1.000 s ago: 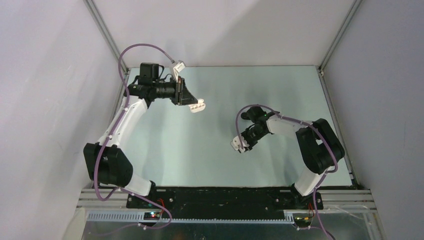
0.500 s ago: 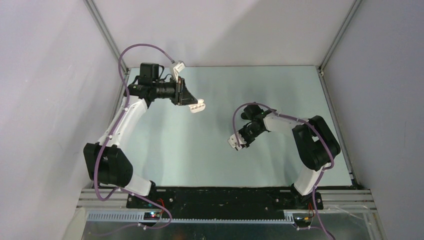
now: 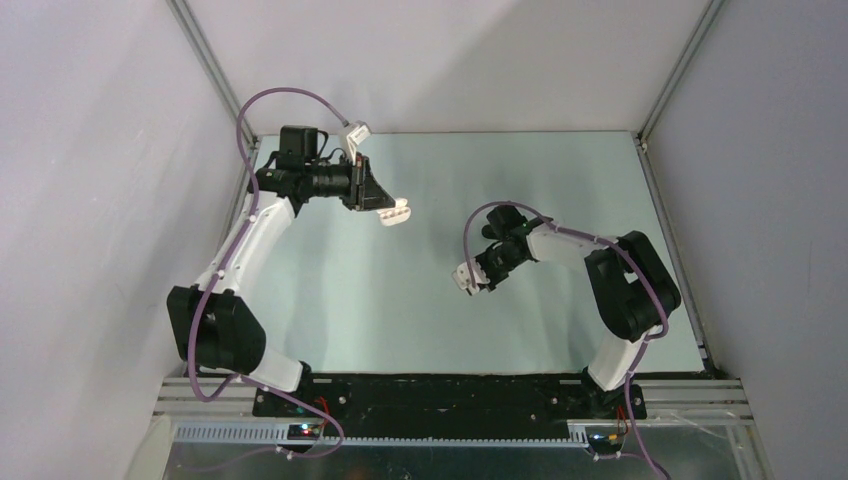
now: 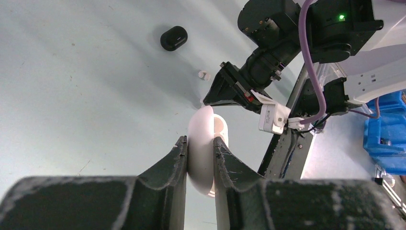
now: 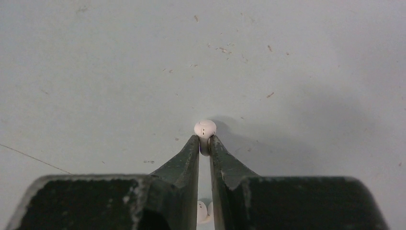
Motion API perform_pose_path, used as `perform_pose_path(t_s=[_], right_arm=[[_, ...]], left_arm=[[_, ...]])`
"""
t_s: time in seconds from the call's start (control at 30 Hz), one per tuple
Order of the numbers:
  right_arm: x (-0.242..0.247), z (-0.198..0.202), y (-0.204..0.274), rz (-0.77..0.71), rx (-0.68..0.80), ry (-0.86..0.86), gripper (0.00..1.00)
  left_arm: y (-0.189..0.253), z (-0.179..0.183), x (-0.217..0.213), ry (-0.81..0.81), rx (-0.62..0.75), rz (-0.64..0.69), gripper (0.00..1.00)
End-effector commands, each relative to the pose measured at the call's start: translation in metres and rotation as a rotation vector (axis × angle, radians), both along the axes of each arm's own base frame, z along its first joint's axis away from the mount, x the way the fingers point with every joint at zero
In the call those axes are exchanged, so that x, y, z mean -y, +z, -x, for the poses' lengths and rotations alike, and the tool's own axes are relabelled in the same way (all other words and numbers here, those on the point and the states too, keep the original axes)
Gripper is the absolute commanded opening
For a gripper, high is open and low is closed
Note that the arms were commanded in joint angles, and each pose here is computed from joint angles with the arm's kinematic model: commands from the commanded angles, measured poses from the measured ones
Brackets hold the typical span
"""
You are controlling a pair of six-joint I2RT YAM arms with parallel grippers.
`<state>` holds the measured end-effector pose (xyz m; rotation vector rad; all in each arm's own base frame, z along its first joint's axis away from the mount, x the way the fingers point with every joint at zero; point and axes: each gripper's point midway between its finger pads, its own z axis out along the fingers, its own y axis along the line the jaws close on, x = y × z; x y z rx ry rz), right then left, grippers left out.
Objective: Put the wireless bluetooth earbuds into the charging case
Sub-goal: Pick up the earbud from the center of the board.
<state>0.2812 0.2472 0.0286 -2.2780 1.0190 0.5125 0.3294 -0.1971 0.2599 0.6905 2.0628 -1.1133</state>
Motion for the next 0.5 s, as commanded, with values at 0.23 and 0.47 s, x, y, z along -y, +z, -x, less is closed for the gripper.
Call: perform_pose_path(t_s=[0.23,0.47], right_arm=[[-0.018,-0.016,0.029,-0.054,-0.022,-0.061,0.00],[-0.020,-0.026,0.102,-0.176,-0.092,-0.181,0.00]], left_arm=[[0.016,0.000,-0.001,-0.012,0.062,0.012,0.00],[0.025,-0.003,0.005,-0.078,0.119,0.029,0.00]])
